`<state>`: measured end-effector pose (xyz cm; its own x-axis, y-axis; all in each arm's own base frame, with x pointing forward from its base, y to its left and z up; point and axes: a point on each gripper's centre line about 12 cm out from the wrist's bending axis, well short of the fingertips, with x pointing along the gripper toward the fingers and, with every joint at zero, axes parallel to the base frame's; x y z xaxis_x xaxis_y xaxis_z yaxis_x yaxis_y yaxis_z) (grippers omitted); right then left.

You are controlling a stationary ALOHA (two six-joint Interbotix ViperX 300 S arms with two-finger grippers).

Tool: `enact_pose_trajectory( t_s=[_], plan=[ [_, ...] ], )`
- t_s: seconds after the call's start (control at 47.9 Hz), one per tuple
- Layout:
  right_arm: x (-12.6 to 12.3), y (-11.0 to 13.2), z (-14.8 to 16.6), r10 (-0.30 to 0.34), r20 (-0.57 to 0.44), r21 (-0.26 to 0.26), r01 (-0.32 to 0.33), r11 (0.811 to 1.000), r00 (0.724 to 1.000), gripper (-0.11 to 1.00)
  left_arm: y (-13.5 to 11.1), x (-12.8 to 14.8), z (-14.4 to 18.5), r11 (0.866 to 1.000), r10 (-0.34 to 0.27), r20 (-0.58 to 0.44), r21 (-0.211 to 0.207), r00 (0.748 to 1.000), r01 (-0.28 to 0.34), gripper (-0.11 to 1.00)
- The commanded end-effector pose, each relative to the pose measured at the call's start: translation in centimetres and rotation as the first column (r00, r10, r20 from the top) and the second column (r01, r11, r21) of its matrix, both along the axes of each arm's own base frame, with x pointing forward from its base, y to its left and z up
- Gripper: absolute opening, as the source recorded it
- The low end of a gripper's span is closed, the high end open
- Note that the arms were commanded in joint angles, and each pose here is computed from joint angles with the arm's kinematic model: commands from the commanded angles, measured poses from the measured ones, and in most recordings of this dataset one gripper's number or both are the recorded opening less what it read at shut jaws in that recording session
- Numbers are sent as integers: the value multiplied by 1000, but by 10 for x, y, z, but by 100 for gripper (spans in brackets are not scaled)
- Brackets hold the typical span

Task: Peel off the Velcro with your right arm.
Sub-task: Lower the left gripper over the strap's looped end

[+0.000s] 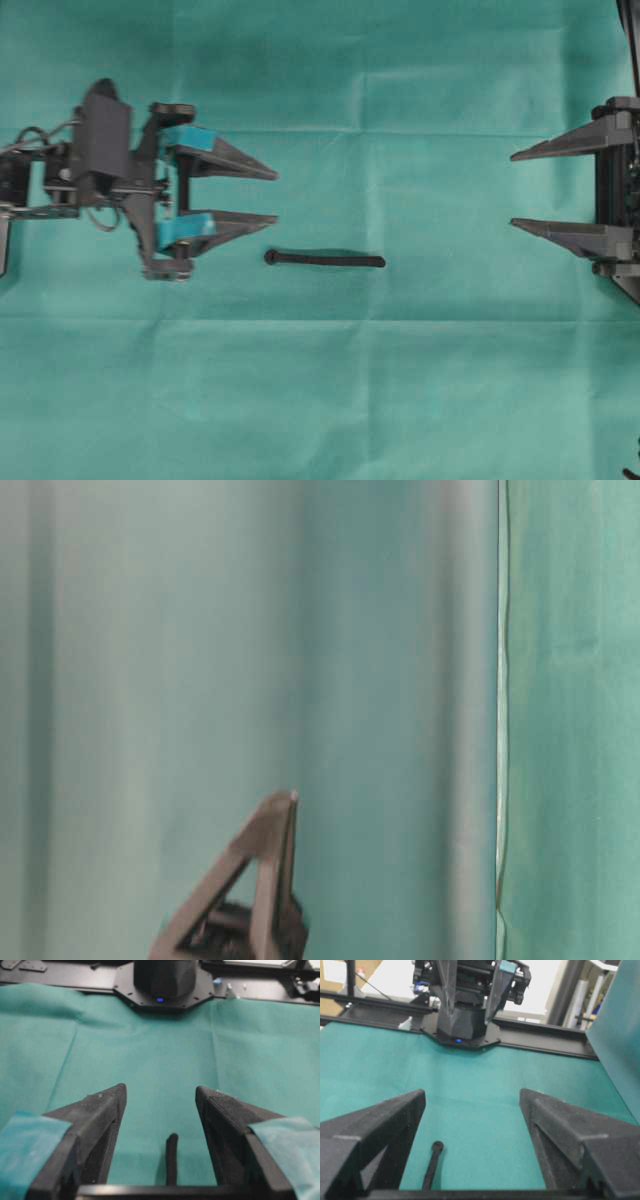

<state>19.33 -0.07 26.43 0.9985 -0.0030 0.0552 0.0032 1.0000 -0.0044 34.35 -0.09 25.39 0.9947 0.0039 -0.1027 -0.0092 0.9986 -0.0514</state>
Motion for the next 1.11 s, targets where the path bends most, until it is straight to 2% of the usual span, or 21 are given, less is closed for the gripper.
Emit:
enact_pose_trajectory(
  t_s=[0.0,0.271,0.501,0.647,0.814,0.961,1.086],
  plan=[
    [2,-1,3,-3,9,0,3,1000,1000,48,-1,14,11,1000,-3,35,0,999,3,59],
    [2,-1,2,-3,8,-3,3,1000,1000,48,-3,35,5,1000,-7,-8,-2,1000,6,58],
    [1,-1,1,-3,5,-3,3,1000,1000,48,-7,44,3,1000,-19,-147,-2,989,19,58],
    [1,-1,2,-3,8,-3,3,1000,1000,48,-12,47,1,999,-34,-264,-5,964,34,58],
    [2,0,-1,-1,-2,-3,1,1000,1000,48,-18,54,-5,999,-49,-391,-7,919,50,58],
    [4,-1,-2,-3,-5,-3,3,1000,1000,48,-20,62,-12,998,-52,-469,-6,882,55,58],
    [5,-1,-2,-2,-6,-1,2,1000,1000,48,-20,67,-20,998,-51,-497,-7,866,55,58]
  ],
)
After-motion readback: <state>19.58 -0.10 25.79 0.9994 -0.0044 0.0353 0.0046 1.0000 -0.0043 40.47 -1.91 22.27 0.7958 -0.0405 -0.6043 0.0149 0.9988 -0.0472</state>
